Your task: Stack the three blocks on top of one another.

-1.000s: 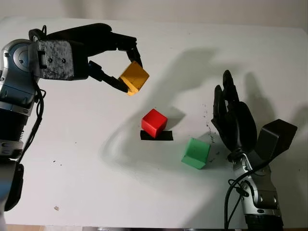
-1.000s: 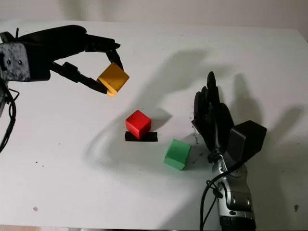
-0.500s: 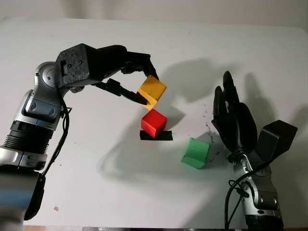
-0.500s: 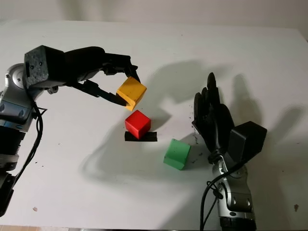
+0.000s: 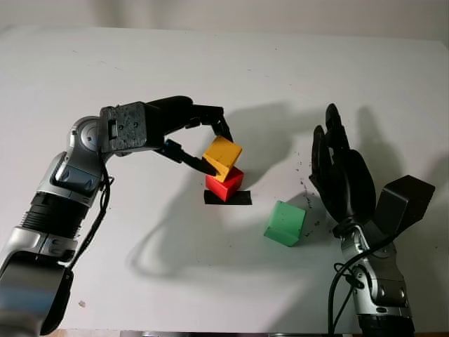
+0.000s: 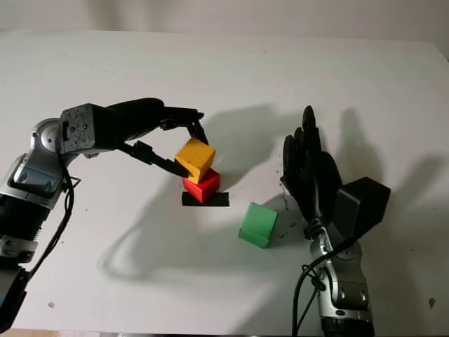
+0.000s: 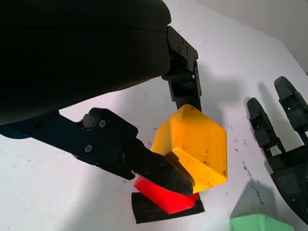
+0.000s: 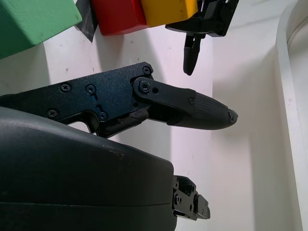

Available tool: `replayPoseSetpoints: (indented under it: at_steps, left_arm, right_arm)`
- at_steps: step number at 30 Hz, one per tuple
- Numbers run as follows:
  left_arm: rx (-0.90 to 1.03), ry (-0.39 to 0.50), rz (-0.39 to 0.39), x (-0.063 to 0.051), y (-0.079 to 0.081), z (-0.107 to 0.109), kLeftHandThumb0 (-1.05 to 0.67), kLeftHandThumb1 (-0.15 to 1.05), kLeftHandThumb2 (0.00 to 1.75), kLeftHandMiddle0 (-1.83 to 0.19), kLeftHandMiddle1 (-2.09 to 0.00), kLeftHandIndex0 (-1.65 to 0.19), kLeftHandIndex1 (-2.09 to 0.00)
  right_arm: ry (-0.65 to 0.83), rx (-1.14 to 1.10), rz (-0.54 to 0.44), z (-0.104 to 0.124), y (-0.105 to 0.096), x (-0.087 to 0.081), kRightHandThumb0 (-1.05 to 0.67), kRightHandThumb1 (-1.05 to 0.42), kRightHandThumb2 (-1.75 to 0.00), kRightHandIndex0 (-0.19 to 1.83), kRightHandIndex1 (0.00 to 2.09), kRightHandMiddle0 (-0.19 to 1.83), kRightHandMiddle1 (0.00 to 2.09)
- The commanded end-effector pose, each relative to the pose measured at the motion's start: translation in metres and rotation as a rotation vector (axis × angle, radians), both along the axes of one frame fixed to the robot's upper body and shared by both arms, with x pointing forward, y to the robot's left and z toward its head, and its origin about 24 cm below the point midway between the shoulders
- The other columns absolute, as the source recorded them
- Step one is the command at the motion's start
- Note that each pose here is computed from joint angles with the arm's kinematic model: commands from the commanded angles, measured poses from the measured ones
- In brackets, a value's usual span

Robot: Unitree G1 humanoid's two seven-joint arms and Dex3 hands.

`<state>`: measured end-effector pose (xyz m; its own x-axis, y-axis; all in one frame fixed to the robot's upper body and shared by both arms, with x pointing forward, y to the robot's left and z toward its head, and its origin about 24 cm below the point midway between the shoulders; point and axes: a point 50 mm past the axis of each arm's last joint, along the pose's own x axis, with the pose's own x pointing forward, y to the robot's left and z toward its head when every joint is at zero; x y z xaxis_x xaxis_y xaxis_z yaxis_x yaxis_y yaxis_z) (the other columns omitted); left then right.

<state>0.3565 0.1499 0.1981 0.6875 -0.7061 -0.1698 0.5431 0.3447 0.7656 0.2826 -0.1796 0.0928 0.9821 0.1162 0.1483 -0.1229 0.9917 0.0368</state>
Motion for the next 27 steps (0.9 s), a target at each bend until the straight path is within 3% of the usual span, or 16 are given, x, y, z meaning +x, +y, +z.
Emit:
replayPoseSetpoints:
  at_steps: [1,27]
  left_arm:
    - [0.009,0.013,-0.012,-0.0006,-0.0023,-0.0061,-0.44,1.02,0.05,0.00,-0.04,-0.33,-1.43]
    - [0.037,-0.021,-0.046,0.0002,-0.0078,-0.0093,-0.47,1.05,0.06,0.01,-0.06,-0.27,-1.47]
  right_arm:
    - [-0.011,-0.007,-0.010,0.0022,-0.0034,-0.0020,-0.66,-1.05,-0.65,-0.19,0.00,-0.19,0.00]
    - [-0.017,0.008,-0.031,0.0038,-0.0052,-0.0034,-0.66,-1.05,-0.62,-0.19,0.00,-0.19,0.00]
